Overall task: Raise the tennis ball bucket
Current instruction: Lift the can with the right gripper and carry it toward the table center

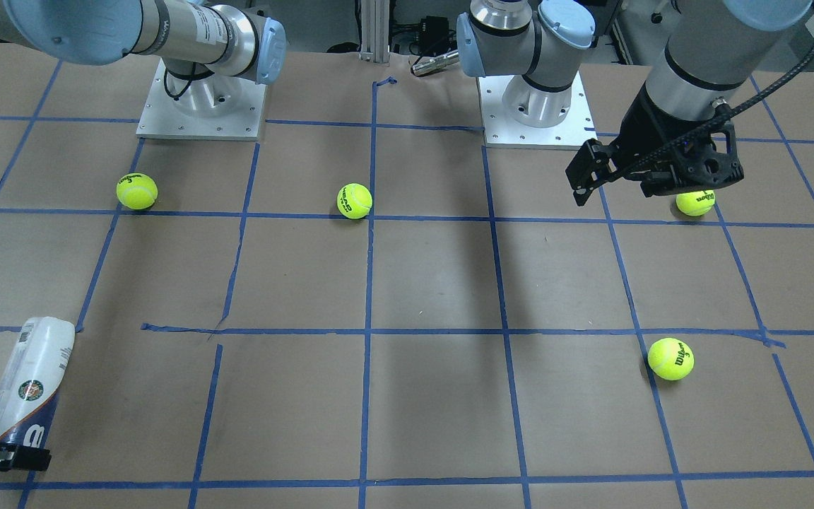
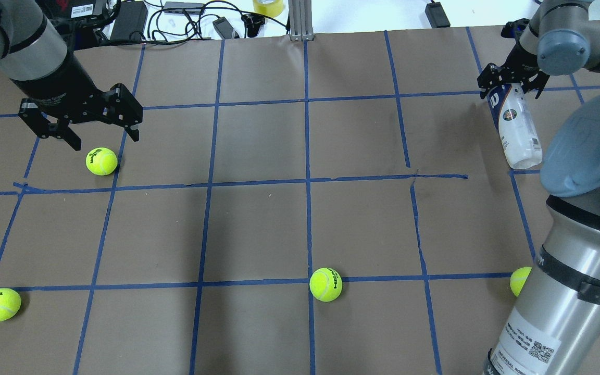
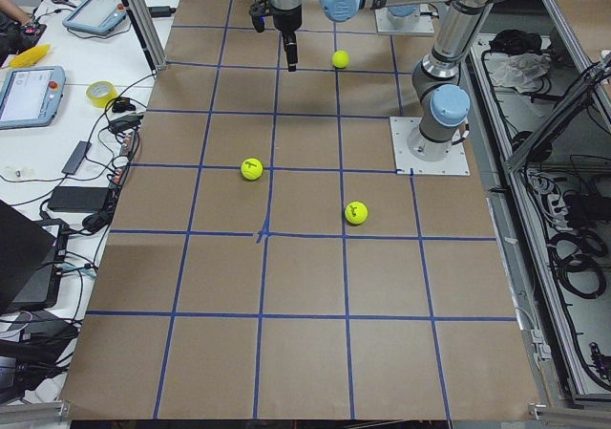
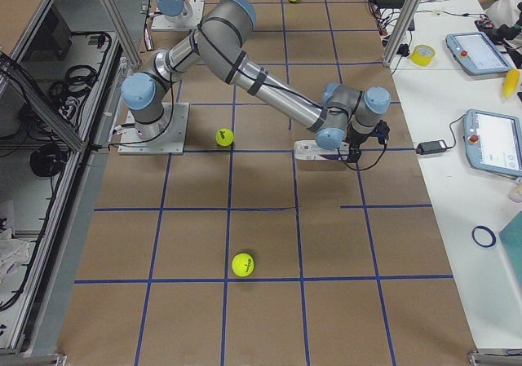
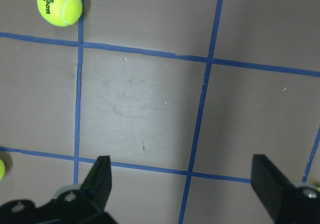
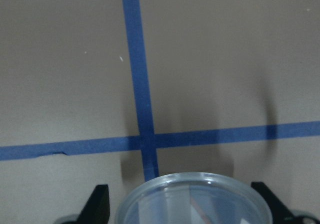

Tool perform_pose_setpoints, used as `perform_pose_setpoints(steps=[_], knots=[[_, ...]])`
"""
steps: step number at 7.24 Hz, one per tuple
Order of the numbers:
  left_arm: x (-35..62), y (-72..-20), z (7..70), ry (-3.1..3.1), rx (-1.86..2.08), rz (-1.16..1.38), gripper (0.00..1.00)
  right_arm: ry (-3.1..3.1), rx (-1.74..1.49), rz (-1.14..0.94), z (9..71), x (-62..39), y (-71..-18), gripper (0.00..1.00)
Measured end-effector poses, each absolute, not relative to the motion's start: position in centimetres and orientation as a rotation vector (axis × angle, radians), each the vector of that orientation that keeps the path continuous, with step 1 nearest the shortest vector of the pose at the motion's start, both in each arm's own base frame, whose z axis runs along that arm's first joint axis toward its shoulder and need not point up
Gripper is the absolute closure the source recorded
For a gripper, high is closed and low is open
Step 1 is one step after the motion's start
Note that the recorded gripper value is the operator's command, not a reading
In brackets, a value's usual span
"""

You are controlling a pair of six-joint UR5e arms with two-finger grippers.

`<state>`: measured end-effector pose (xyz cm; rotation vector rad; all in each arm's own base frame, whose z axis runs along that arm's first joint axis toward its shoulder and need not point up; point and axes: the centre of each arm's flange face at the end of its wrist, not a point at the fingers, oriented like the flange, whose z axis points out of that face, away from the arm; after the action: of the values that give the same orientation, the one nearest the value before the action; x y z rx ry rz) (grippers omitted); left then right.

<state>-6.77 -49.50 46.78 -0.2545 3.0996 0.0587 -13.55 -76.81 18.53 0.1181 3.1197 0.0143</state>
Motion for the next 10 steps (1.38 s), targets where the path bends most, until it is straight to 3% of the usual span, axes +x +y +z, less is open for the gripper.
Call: perform_pose_setpoints(steps=[2,4,5,6,7,9,10], knots=[[-6.7,-49.5,46.6,3.099,-0.254,0.063,0.00,3.127,0.099,0.023,19.0,-13.6,-76.7,0.47],[-6.7,-49.4,46.6,3.099,-0.255,0.063,0.00,3.123,0.035,0.050,20.7,-13.1,-76.2,0.48],[-6.7,-49.4,46.6,3.099,-0.255,0.063,0.00,3.123,-0.044,0.035,23.0,-12.1,-75.8,0.62],[-6.7,-49.5,46.7,3.098,-0.255,0.062,0.00,3.122,-0.172,0.011,26.3,-9.7,-75.3,0.62],[-6.6,-49.5,46.8,3.098,-0.256,0.058,0.00,3.120,-0.324,-0.021,29.7,-5.1,-74.6,0.72],[-6.3,-49.6,47.1,3.099,-0.264,0.048,0.00,3.066,-0.721,-0.076,33.0,7.3,-72.0,0.76],[-6.2,-49.6,47.1,3.098,-0.269,0.047,0.00,3.025,-0.940,-0.101,33.5,12.2,-70.5,0.91]])
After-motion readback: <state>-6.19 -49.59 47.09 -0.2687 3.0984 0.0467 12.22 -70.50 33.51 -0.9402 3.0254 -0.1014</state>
